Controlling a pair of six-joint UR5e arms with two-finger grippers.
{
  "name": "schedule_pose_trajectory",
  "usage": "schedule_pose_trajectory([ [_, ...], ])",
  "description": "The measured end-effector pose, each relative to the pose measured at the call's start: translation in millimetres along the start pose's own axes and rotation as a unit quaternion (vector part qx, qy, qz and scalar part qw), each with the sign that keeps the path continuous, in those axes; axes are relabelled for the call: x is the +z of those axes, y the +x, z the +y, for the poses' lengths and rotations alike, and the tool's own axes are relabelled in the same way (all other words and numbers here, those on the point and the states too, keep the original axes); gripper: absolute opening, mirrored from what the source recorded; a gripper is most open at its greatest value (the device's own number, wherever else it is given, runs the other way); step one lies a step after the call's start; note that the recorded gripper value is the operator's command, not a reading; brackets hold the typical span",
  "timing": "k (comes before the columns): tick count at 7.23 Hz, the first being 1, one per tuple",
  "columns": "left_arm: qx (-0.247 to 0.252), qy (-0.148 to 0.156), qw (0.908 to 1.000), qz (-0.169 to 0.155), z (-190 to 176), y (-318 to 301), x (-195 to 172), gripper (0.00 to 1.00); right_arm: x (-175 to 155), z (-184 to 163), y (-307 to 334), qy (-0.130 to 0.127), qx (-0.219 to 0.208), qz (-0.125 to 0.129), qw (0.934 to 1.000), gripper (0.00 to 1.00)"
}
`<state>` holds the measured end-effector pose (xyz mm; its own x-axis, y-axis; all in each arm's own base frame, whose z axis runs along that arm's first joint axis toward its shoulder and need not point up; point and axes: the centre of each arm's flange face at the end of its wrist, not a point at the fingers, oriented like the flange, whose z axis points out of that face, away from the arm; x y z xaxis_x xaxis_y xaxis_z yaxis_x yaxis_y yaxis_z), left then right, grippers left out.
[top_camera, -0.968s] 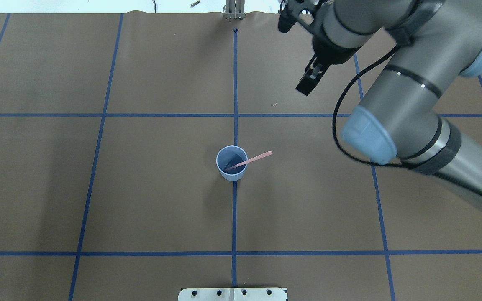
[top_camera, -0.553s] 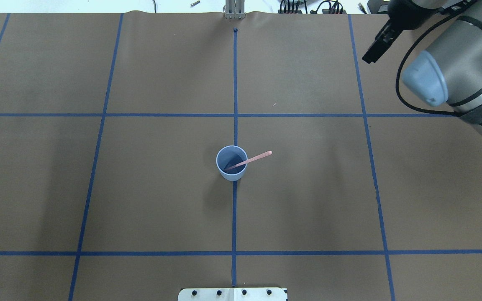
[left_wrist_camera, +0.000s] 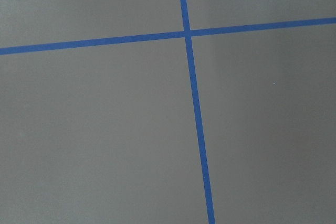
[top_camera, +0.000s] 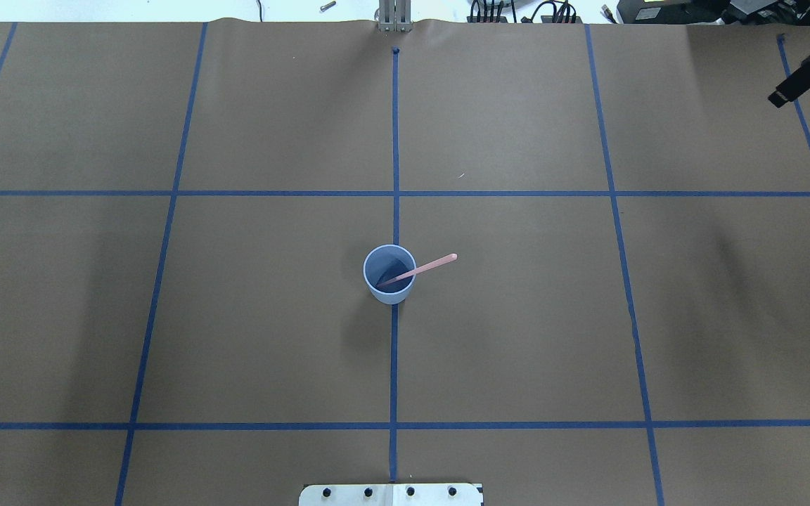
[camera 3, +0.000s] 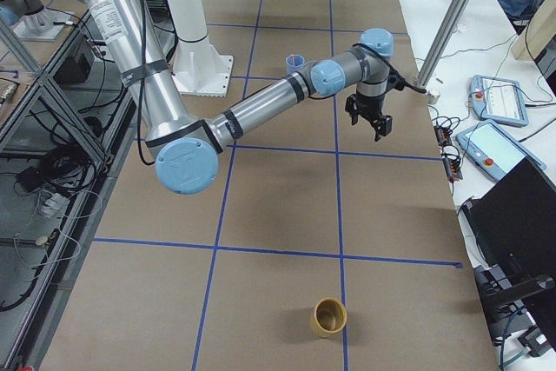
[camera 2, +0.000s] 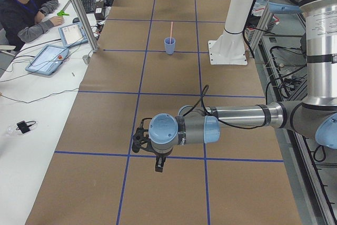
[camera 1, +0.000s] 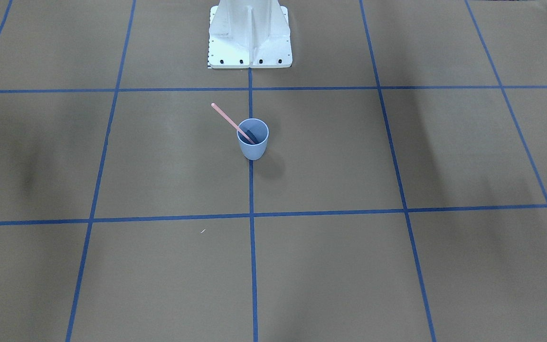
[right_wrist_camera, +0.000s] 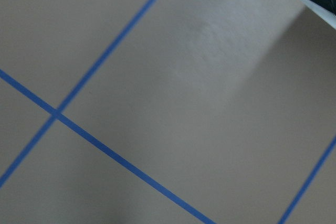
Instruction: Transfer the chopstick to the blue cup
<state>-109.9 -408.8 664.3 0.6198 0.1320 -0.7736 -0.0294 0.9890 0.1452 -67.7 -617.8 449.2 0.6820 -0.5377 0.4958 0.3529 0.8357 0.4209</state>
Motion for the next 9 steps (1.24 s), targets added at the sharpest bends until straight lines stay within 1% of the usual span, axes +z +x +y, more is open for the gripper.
schedule_pose_trajectory([
  [1,0.0,0.0,1.0,0.0,0.0,0.1,0.0,0.99,10.9,39.3,43.1,-0.018,0.051,0.0,0.9986,1.0],
  [2,0.0,0.0,1.0,0.0,0.0,-0.2,0.1,0.99,23.6,86.8,75.9,-0.036,0.094,0.0,0.995,1.0],
  [4,0.001,-0.001,1.0,-0.002,0.3,-0.9,0.3,0.99,45.9,187.2,118.7,-0.069,0.166,0.002,0.9837,1.0],
  [5,0.004,-0.002,1.0,-0.008,0.5,-2.1,0.3,0.99,54.0,228.2,130.1,-0.081,0.195,0.001,0.9775,1.0],
  [6,0.006,-0.002,0.9998,-0.019,-0.5,-3.9,-0.7,0.99,56.8,258.0,138.1,-0.087,0.217,0.001,0.9723,1.0],
  [7,0.007,-0.003,0.9994,-0.033,-3.0,-5.7,-2.3,0.99,56.6,275.2,142.2,-0.088,0.23,0.002,0.9692,1.0],
  [8,0.007,-0.003,0.9991,-0.042,-5.3,-5.6,-4.4,0.99,54.0,279.9,143.7,-0.087,0.233,0.005,0.9685,1.0],
  [9,-0.005,0.0,0.9989,-0.047,-8.0,-2.5,-7.3,0.99,51.9,279.5,144.1,-0.085,0.233,0.006,0.9688,1.0],
])
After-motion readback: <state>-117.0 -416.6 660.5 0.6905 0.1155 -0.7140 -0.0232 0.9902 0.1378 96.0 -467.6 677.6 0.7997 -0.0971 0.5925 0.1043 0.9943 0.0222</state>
